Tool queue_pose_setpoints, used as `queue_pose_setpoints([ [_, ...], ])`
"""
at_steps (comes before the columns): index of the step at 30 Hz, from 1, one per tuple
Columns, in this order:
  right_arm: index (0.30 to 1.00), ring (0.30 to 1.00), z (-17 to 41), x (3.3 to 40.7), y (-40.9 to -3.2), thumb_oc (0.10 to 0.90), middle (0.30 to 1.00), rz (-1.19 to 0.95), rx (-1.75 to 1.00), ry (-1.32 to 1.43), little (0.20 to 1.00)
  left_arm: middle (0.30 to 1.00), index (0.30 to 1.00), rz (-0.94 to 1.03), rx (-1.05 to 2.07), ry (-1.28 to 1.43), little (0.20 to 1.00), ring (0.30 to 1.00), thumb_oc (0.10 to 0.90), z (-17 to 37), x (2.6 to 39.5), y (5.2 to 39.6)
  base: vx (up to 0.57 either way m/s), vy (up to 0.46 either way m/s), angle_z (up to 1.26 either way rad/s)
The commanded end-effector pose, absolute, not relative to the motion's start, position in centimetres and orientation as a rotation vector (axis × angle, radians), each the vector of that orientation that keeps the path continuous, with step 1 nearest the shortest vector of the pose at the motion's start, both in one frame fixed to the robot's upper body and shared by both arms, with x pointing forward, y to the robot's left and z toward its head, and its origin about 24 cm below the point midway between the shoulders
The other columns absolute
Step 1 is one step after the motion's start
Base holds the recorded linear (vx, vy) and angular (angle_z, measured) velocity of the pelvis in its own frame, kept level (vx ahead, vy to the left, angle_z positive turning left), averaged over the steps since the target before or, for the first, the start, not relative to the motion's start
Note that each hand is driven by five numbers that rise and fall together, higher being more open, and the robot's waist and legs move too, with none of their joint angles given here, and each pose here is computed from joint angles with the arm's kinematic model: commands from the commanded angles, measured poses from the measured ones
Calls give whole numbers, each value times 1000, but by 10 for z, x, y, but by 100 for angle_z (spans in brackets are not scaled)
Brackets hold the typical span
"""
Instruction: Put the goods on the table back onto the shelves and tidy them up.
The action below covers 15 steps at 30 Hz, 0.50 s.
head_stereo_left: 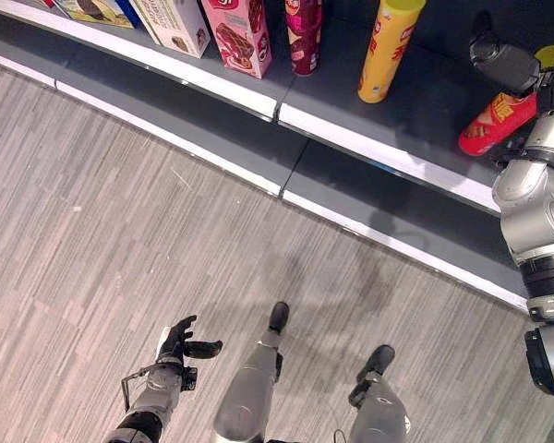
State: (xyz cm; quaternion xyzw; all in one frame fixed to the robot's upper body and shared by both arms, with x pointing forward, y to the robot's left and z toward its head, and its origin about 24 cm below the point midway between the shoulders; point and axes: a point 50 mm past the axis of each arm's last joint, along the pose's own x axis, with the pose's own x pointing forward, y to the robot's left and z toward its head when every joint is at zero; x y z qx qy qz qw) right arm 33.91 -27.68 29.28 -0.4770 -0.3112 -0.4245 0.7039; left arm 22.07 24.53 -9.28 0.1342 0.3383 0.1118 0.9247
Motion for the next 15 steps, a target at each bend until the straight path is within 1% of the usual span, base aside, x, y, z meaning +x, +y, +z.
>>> queue_pose_setpoints([
  [1,900,900,305,326,-260,800,900,-928,-1074,-875,900,900,900,284,360,786,900,900,800,-103,194,270,27,0,-4],
  [9,900,900,282,323,-258,800,900,-865,-1059,-843,900,900,900,286,357,843,900,900,800,-111,179,272,39,-2,-5],
  [15,900,900,260,318,-249,800,900,-758,-966,-826,900,900,900,301,341,880,900,900,800,-117,168,272,59,0,-8],
])
